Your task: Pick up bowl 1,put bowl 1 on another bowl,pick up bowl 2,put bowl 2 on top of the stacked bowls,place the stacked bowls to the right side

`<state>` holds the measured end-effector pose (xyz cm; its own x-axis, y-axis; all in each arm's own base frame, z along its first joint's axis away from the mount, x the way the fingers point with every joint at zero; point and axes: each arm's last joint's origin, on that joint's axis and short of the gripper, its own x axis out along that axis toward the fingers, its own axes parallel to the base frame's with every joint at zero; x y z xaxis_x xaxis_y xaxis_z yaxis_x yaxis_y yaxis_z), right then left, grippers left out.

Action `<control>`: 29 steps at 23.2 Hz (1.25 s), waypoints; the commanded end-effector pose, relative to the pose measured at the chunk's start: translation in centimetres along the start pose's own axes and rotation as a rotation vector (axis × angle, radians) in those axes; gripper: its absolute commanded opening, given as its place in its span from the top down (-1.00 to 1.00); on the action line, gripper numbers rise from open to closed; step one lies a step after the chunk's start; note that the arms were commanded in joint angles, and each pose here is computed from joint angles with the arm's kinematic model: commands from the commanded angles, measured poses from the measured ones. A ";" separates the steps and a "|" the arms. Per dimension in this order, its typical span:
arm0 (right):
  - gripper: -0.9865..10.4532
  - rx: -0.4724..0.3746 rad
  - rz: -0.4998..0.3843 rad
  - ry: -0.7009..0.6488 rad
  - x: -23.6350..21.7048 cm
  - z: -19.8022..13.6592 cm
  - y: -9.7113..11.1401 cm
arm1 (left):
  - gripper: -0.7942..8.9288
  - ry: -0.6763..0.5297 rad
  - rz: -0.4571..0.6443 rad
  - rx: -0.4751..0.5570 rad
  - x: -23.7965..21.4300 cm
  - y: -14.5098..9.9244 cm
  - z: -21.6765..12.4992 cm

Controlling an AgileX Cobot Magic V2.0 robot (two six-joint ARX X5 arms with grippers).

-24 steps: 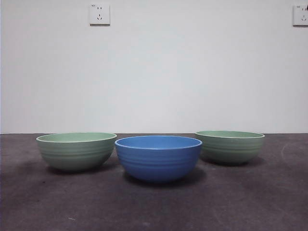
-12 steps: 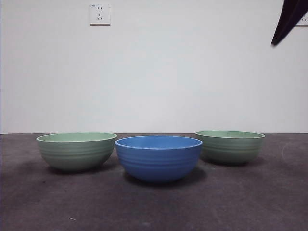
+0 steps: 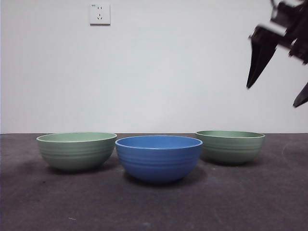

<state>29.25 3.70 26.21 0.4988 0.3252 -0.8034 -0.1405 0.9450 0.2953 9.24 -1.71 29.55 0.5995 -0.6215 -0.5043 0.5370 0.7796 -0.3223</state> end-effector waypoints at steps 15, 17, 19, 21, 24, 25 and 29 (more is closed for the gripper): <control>0.59 0.025 -0.051 0.080 9.5 0.9 -1.8 | -0.26 0.015 -0.001 -0.013 0.0 0.0 -0.2; 0.68 0.025 -0.047 0.065 9.6 1.0 -1.7 | -0.26 0.015 -0.001 -0.013 0.0 0.0 -0.2; 0.80 0.025 -0.047 0.065 9.6 1.0 -1.7 | -0.26 0.015 -0.002 -0.013 0.0 0.0 -0.2; 0.85 0.025 -0.047 0.064 9.6 1.0 -1.7 | -0.26 0.015 -0.002 -0.013 0.0 0.0 -0.2; 0.85 0.023 -0.046 0.058 9.5 1.1 -1.6 | -0.26 0.015 -0.002 -0.013 0.0 0.0 -0.2; 0.85 0.022 -0.043 0.051 9.3 1.3 -1.5 | -0.26 0.015 -0.001 -0.013 0.0 0.0 -0.2; 0.85 -0.015 -0.015 -0.026 6.6 2.0 0.1 | -0.26 0.015 -0.001 -0.013 0.0 0.0 -0.2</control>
<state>34.12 5.69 21.17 0.4997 0.2985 -0.8131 -0.1371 0.9542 0.2660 9.10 -1.71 29.39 0.5883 -0.6201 -0.5190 0.5281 0.7807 -0.3341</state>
